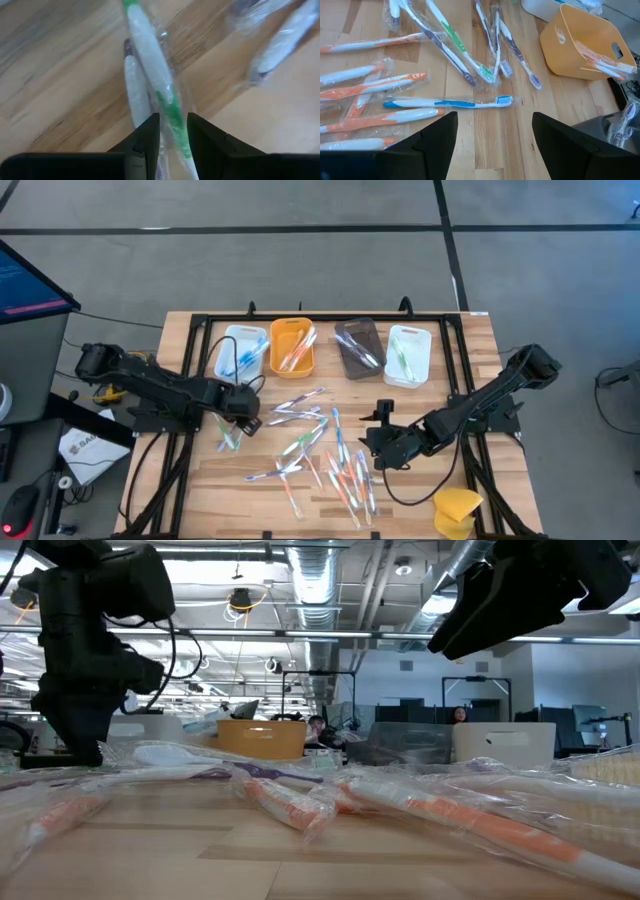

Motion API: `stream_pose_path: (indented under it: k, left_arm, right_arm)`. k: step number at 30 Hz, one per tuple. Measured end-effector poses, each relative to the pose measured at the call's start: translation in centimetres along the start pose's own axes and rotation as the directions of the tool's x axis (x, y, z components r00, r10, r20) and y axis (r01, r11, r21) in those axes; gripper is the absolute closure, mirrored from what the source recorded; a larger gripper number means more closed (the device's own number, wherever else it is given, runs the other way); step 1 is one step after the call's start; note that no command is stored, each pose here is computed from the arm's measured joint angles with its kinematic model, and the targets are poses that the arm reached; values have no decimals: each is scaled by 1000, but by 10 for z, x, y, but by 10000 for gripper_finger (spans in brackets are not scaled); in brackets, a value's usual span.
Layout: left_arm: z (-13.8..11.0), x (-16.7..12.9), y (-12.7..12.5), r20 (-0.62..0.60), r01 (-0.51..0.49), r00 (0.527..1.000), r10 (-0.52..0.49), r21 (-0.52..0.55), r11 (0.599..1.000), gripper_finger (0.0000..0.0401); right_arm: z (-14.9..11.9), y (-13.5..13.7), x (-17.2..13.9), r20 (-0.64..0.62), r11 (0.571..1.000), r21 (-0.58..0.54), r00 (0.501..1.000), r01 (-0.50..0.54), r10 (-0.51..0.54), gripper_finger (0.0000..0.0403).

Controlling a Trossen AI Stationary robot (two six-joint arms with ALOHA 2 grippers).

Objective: Pick & Place Toothbrushes
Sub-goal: Put the green toothbrush into right white the bin

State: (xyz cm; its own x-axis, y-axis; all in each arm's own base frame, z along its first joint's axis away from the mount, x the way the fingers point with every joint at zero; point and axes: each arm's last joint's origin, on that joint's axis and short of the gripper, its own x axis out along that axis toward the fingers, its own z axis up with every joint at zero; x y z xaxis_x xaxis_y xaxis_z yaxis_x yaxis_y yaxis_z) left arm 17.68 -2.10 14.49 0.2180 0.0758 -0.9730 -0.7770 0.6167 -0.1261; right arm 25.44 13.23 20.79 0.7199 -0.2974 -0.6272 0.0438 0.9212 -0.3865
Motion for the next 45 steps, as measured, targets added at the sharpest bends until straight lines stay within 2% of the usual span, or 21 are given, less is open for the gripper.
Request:
stream_pose_path:
  k: [14, 18, 24, 29, 36, 41, 45]
  left_arm:
    - [0, 19, -5, -32, -72, 997, 72, 19, 997, 309]
    - [0, 19, -4, -30, -70, 997, 71, 46, 996, 326]
    - [1, 18, -5, -27, -61, 998, 64, 106, 992, 387]
    - [1, 18, -5, -25, -56, 998, 60, 155, 986, 383]
    - [2, 2, -3, 47, 6, 999, -14, 173, 985, 390]
    - [2, -18, -2, 120, 99, 985, -120, 174, 980, 390]
    - [-1, -34, -3, 174, 179, 961, -215, 204, 963, 389]
  right_arm:
    - [3, 1, 0, 25, 1000, 21, 1000, -5, 5, 150]
    - [5, 1, 0, 39, 999, 36, 999, -9, 7, 150]
    - [6, 1, 0, 53, 969, 247, 999, -23, 10, 150]
    - [8, 1, 0, 66, 943, 331, 998, -32, 11, 150]
    - [15, 1, -1, 124, 929, 366, 992, -61, 16, 150]
    - [15, 2, -1, 125, 961, 272, 992, -50, 16, 150]
    - [15, 2, -1, 125, 966, 255, 992, -48, 16, 150]
